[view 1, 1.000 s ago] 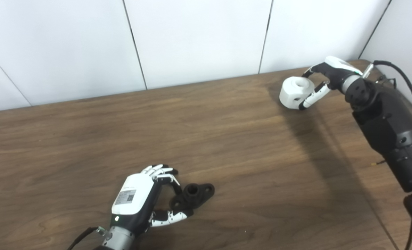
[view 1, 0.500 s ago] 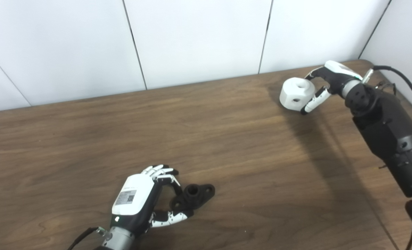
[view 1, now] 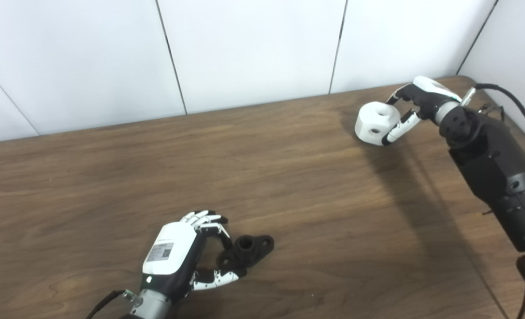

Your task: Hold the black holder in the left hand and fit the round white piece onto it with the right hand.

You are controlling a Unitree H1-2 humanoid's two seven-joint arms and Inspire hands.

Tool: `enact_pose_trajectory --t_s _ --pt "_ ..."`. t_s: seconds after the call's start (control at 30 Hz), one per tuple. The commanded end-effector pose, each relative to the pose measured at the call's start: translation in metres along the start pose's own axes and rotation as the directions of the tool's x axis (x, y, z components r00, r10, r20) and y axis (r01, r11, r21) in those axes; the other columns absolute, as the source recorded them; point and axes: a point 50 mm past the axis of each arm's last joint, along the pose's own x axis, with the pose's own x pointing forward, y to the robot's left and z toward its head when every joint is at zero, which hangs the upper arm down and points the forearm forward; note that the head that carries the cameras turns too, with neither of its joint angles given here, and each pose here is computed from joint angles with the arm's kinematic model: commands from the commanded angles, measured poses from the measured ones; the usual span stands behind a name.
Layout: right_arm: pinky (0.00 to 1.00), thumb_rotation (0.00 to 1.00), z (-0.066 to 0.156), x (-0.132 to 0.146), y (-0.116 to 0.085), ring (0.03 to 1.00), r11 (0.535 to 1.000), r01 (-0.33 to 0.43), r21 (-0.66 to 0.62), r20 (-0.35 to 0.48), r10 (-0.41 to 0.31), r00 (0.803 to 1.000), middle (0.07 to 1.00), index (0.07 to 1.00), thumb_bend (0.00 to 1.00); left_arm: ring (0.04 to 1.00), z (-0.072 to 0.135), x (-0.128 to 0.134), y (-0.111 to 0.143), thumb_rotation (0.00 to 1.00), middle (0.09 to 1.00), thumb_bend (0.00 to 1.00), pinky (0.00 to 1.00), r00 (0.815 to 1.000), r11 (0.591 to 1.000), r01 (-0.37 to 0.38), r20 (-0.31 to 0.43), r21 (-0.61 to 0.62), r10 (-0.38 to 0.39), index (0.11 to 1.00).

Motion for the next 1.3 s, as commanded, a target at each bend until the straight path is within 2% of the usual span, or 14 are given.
enact_pose_trajectory --t_s 0.0,0.37,0.4,0.47,0.53,1.13,1.27 --pt "0.90 0.15 0.007 -0.002 -0.038 0.916 0.994 0.105 -0.011 0.034 -0.104 0.994 0.883 0.613 0.83 0.867 -0.007 -0.010 -0.018 0.06 0.789 0.52 0.88 0.993 0.993 0.114 -0.032 -0.007 -0.114 0.488" --pt "0.88 0.16 0.008 -0.002 -0.039 0.907 0.994 0.105 -0.018 0.027 -0.105 0.994 0.878 0.599 0.81 0.867 -0.006 -0.010 -0.017 0.06 0.789 0.52 0.88 0.992 0.993 0.119 -0.033 -0.003 -0.119 0.488" --pt "0.89 0.15 0.007 -0.001 -0.039 0.909 0.994 0.107 -0.016 0.027 -0.106 0.994 0.879 0.575 0.75 0.868 -0.006 -0.010 -0.017 0.06 0.790 0.52 0.88 0.993 0.993 0.118 -0.032 -0.003 -0.118 0.488" --pt "0.90 0.14 0.007 -0.001 -0.038 0.915 0.994 0.110 -0.014 0.029 -0.109 0.994 0.876 0.505 0.56 0.867 -0.005 -0.009 -0.017 0.06 0.789 0.52 0.87 0.993 0.993 0.116 -0.030 -0.004 -0.116 0.488" --pt "0.91 0.14 0.007 -0.002 -0.038 0.915 0.994 0.113 -0.010 0.033 -0.112 0.993 0.873 0.495 0.54 0.868 -0.005 -0.009 -0.017 0.06 0.789 0.52 0.88 0.993 0.993 0.116 -0.030 -0.005 -0.116 0.488" --pt "0.87 0.13 0.010 -0.006 -0.038 0.889 0.990 0.130 -0.049 0.068 -0.127 0.990 0.848 0.488 0.52 0.872 -0.003 -0.009 -0.017 0.06 0.791 0.52 0.88 0.992 0.993 0.122 -0.030 -0.001 -0.121 0.488" --pt "0.91 0.13 0.023 -0.019 -0.045 0.921 0.988 0.136 -0.073 0.106 -0.128 0.986 0.849 0.489 0.52 0.875 -0.001 -0.009 -0.016 0.06 0.794 0.51 0.89 0.991 0.992 0.128 -0.031 -0.004 -0.129 0.488"
